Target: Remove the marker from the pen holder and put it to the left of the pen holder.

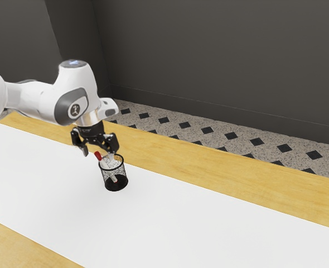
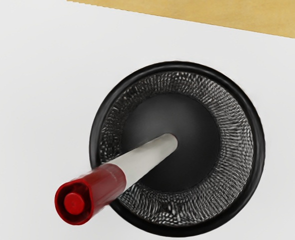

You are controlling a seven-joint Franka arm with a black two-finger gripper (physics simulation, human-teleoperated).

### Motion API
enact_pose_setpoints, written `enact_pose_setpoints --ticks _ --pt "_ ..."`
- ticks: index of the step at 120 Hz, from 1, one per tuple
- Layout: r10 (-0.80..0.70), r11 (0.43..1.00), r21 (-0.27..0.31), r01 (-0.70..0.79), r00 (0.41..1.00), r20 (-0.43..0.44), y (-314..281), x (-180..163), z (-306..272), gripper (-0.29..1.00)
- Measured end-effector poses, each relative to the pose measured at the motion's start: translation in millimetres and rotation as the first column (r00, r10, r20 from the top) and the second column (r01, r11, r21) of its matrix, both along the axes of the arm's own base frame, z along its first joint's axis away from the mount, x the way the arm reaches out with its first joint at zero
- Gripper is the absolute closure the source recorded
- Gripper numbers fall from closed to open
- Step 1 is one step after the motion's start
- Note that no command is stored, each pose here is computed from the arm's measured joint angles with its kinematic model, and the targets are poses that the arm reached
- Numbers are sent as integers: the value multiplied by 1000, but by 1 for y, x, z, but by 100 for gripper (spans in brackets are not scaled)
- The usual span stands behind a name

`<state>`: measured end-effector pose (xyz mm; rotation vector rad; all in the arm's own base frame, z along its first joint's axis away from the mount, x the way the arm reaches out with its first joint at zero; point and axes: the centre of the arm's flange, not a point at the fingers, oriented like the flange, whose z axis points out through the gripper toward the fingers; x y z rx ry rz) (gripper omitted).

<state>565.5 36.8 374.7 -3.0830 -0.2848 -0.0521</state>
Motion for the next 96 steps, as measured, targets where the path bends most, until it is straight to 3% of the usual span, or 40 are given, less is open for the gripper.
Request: enact_pose_setpoints --ticks 44,96 --pt "-36 999 -4 36 997 66 18 20 -17 0" --pt "-66 997 -26 68 996 64 24 11 -34 0"
